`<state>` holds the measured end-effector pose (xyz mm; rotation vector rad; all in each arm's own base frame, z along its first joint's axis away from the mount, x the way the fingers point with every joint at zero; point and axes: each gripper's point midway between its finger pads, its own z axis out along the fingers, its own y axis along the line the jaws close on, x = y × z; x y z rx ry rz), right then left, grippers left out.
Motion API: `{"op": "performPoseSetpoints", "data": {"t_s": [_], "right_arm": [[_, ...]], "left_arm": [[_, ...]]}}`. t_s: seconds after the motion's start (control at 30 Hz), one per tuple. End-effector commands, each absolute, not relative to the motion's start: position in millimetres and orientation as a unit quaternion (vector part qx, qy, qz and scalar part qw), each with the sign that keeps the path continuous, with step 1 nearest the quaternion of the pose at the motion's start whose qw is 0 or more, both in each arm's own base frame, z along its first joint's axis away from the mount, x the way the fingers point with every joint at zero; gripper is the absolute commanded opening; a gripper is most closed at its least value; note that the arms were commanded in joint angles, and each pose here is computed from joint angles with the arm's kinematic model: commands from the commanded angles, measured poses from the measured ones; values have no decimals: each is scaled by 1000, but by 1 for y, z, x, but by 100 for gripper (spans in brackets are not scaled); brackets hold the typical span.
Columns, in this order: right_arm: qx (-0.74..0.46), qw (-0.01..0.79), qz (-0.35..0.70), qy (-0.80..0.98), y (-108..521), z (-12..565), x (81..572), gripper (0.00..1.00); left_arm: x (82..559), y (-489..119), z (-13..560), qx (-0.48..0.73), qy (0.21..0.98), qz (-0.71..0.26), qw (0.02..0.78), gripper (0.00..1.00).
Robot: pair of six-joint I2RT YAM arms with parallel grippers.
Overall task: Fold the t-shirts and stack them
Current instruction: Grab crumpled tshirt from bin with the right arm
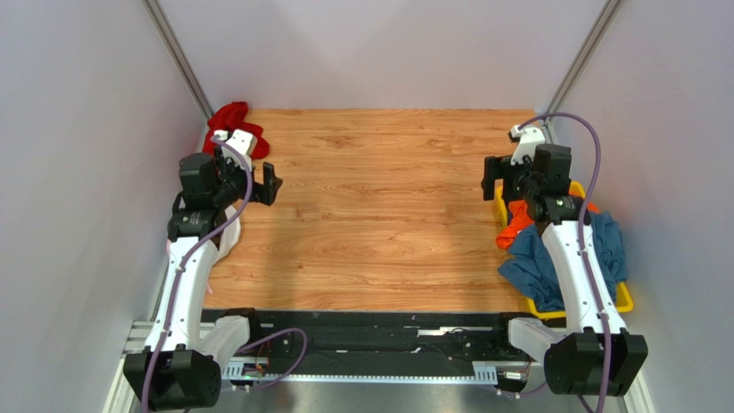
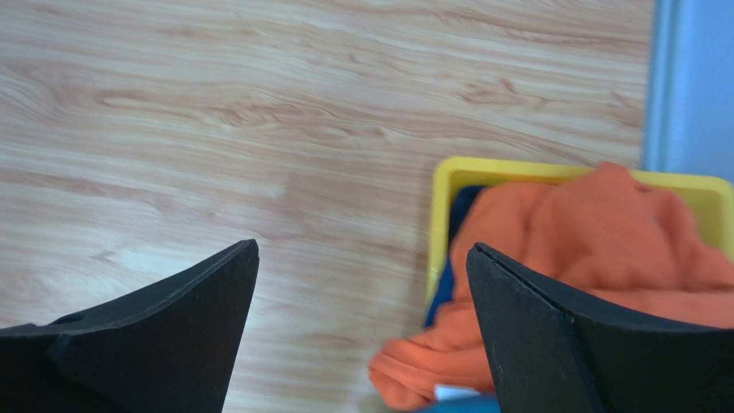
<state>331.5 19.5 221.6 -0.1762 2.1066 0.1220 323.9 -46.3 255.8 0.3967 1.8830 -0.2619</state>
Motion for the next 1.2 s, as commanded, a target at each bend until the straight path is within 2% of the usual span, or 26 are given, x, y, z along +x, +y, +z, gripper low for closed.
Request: {"op": "performPoseSetpoints", "data": {"t_s": [0.0, 0.13, 0.27, 0.37, 0.57, 0.83, 0.9, 1.17], "right_arm": [[-93, 471, -60, 875, -16, 267, 321, 95], [-77, 439, -173, 878, -57, 293, 297, 91], [-74, 356, -236, 901, -82, 290, 257, 85], [-73, 326, -219, 917, -85, 279, 235, 83], [-98, 253, -264, 925, -102, 232, 202, 78], [-68, 223, -277, 932, -121, 214, 181, 68], [-59, 218, -269, 936, -129, 206, 179, 64], [-37, 215, -202, 955, -147, 181, 177, 57]], "left_arm": [[321, -50, 266, 193, 801, -113, 556, 99], [319, -49, 256, 204, 808, -108, 542, 98], [321, -48, 247, 215, 812, -104, 533, 98], [324, -47, 238, 227, 815, -102, 524, 98], [336, -50, 215, 245, 825, -115, 495, 96], [348, -52, 206, 243, 833, -131, 479, 96], [350, -53, 205, 240, 835, -134, 477, 96], [352, -49, 204, 236, 843, -128, 465, 96]]}}
